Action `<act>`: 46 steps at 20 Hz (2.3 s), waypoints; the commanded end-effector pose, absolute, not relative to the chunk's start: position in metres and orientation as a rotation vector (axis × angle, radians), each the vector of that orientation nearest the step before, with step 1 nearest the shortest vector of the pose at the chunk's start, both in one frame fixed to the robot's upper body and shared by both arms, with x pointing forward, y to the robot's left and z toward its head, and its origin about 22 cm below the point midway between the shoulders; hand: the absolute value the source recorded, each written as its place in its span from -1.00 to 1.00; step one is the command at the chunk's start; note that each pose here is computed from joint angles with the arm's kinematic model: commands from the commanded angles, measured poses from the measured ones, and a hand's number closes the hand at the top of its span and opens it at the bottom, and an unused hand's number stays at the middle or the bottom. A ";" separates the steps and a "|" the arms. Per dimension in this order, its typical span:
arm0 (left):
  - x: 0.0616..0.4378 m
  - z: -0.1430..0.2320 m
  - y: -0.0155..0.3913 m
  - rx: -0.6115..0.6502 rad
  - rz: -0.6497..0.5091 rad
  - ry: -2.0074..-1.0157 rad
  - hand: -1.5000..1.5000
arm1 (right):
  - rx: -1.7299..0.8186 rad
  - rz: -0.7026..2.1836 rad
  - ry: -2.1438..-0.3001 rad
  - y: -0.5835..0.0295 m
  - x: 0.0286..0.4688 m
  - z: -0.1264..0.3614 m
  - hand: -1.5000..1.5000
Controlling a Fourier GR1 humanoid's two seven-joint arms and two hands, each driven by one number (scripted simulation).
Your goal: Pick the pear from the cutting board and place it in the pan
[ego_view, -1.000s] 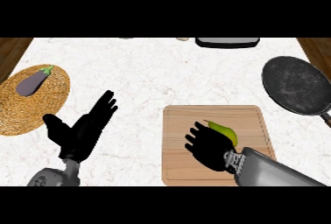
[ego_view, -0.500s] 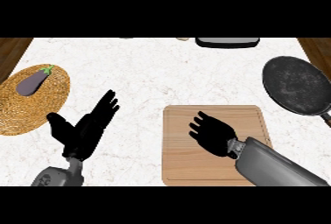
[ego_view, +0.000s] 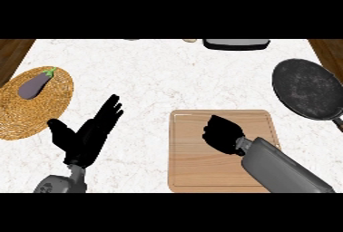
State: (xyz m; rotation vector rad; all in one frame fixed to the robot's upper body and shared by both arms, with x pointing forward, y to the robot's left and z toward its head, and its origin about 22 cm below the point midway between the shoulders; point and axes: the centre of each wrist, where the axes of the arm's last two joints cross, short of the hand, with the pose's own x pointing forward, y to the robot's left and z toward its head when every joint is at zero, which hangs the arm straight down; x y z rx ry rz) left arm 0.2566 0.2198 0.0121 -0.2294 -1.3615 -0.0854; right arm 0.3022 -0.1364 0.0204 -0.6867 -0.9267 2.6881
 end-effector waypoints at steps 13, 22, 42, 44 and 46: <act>0.250 0.005 0.235 -0.161 -0.014 -1.356 0.00 | -0.841 1.469 -0.786 -0.178 0.338 -0.003 1.00; 0.257 0.012 0.228 -0.210 -0.062 -1.366 0.00 | -1.343 0.773 -1.031 -0.123 0.339 0.059 1.00; 0.255 0.011 0.235 -0.234 -0.073 -1.355 0.00 | -1.333 0.228 -1.256 -0.235 0.360 0.077 1.00; 0.264 0.013 0.230 -0.237 -0.093 -1.366 0.00 | -1.374 0.256 -1.229 -0.241 0.364 0.048 1.00; 0.254 0.017 0.216 -0.242 -0.091 -1.352 0.00 | -1.427 0.244 -1.224 -0.267 0.365 0.037 1.00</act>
